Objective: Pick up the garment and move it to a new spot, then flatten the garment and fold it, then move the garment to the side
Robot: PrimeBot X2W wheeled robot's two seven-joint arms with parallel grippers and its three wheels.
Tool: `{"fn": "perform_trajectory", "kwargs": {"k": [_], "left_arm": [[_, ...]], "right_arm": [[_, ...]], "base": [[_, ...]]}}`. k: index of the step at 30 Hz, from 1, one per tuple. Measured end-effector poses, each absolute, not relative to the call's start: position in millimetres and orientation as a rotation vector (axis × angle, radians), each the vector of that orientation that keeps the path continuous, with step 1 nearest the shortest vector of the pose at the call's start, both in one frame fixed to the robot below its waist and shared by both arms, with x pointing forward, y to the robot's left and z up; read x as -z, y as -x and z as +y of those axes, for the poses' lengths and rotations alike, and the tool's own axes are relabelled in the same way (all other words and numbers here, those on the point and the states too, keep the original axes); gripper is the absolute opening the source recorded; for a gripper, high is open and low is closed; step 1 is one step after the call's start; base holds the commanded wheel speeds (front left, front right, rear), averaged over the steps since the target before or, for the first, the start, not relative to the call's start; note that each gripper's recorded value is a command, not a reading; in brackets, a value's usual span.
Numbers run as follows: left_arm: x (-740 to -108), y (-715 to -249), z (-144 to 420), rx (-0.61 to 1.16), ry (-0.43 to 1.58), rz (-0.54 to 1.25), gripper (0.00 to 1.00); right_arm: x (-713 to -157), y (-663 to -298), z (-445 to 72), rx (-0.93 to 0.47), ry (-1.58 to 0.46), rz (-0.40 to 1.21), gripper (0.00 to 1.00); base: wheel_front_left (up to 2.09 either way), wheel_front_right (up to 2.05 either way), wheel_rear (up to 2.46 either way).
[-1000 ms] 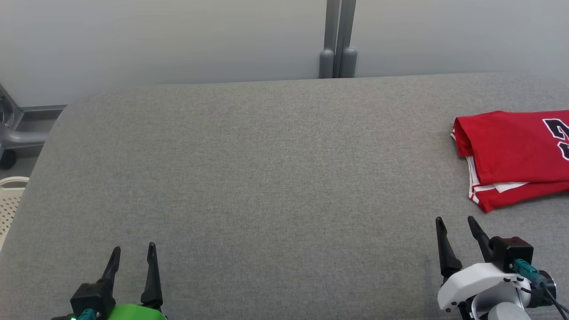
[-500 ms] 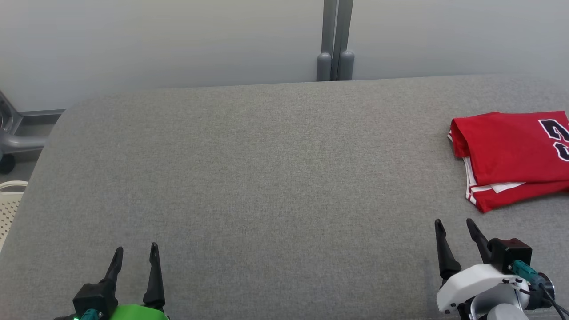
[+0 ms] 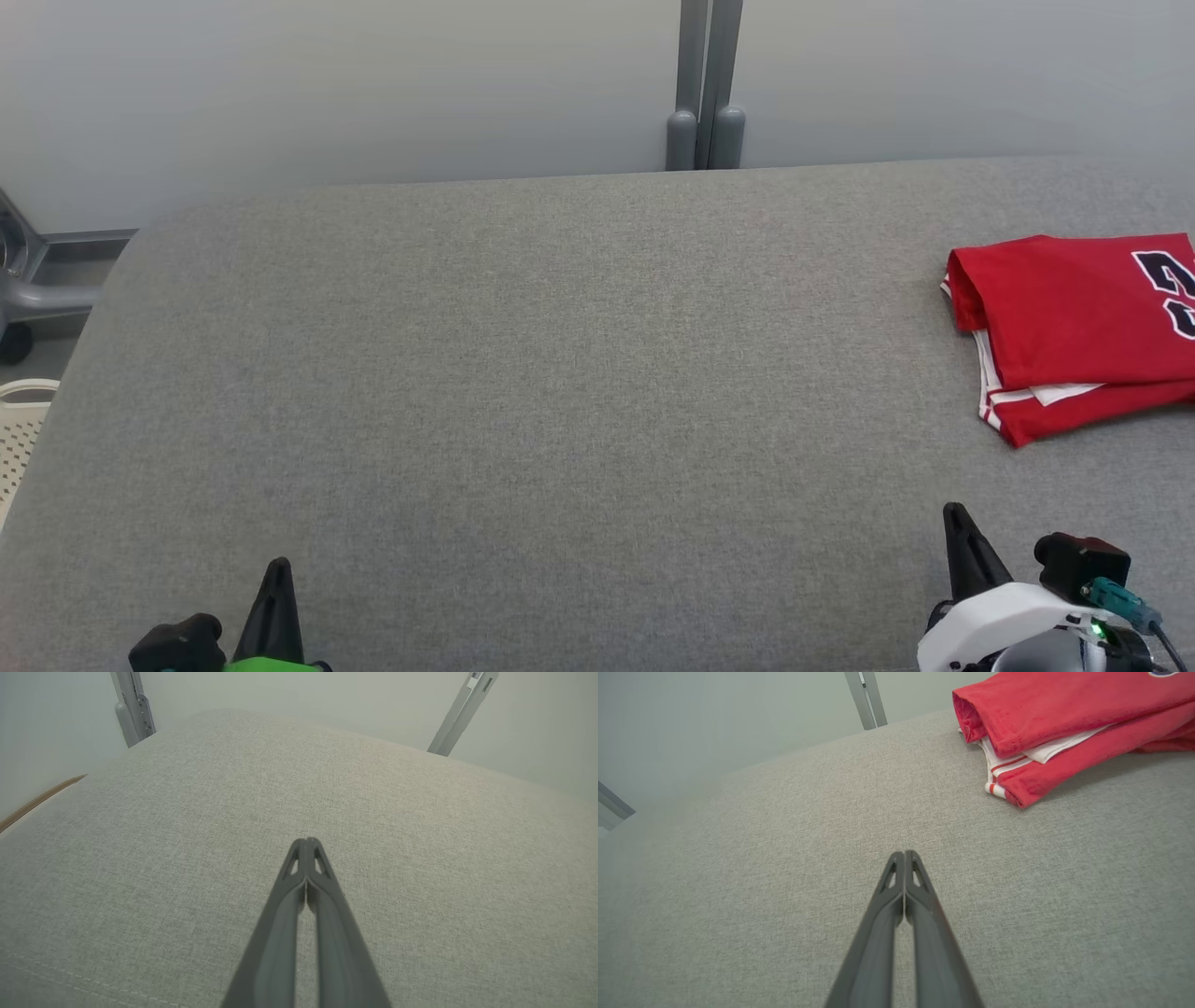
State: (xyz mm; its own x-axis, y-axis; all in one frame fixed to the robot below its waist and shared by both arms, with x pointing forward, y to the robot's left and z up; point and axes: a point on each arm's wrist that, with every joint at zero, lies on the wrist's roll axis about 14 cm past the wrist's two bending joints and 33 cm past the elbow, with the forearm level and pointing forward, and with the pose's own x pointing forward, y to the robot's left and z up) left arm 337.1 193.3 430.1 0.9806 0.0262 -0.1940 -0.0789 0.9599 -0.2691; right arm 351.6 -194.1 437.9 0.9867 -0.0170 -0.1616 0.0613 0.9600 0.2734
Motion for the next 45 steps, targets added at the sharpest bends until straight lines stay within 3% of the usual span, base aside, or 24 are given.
{"fn": "perform_trajectory", "kwargs": {"k": [45], "left_arm": [[-452.9, -359.1, 211.8, -0.148, 0.939, 0.165, 0.00]], "right_arm": [[-470.4, -365.0, -192.5, 0.092, -0.927, 0.055, 0.00]], "base": [[0.00, 0.00, 0.00]]}}
